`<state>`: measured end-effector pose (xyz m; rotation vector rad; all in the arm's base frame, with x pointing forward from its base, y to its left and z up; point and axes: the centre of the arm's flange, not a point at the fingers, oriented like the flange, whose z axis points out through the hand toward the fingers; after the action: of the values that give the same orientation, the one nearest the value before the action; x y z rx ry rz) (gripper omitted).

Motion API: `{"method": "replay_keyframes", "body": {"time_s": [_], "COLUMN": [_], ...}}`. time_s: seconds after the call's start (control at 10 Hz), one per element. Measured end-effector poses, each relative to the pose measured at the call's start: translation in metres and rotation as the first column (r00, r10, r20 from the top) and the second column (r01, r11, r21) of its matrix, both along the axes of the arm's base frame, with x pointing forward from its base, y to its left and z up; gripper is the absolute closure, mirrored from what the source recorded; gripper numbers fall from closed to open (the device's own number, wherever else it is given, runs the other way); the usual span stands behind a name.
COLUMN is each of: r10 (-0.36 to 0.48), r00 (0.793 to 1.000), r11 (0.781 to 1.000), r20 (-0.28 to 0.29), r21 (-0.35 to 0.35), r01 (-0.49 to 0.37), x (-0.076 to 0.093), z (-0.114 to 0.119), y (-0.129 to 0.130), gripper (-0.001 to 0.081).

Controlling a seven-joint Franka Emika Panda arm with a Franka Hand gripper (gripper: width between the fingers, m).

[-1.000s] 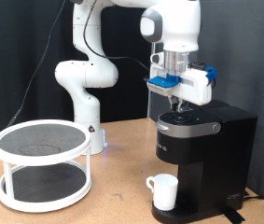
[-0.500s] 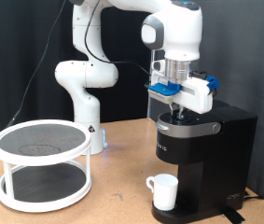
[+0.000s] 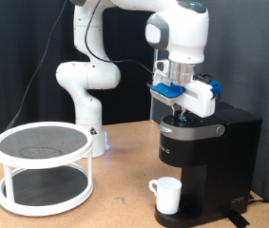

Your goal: Make a cup of coffee with the keurig machine

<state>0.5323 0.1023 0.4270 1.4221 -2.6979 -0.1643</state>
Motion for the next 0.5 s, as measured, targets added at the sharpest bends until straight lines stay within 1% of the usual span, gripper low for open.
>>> {"method": "replay_keyframes", "body": {"time_s": [0.1,0.2,0.3,0.5], "r10": [-0.001,-0.003,-0.007,-0.004], "r00": [1.000,1.000,0.999,0.994], "r11": [1.000,1.000,1.000,0.998], "r20": [0.004,0.020,0.046,0.105], "r21": [0.001,0.005,0.015,0.060], "r01": [0.001,0.003,0.006,-0.002], "x": [0.0006,0.0023,0.0044,0.0066], "z": [0.0003,0.0007,0.0007,0.0016], "y": [0.0001,0.0003,0.0009,0.0033], "gripper": [0.0806,0.0806,0.0806,0.0806]}}
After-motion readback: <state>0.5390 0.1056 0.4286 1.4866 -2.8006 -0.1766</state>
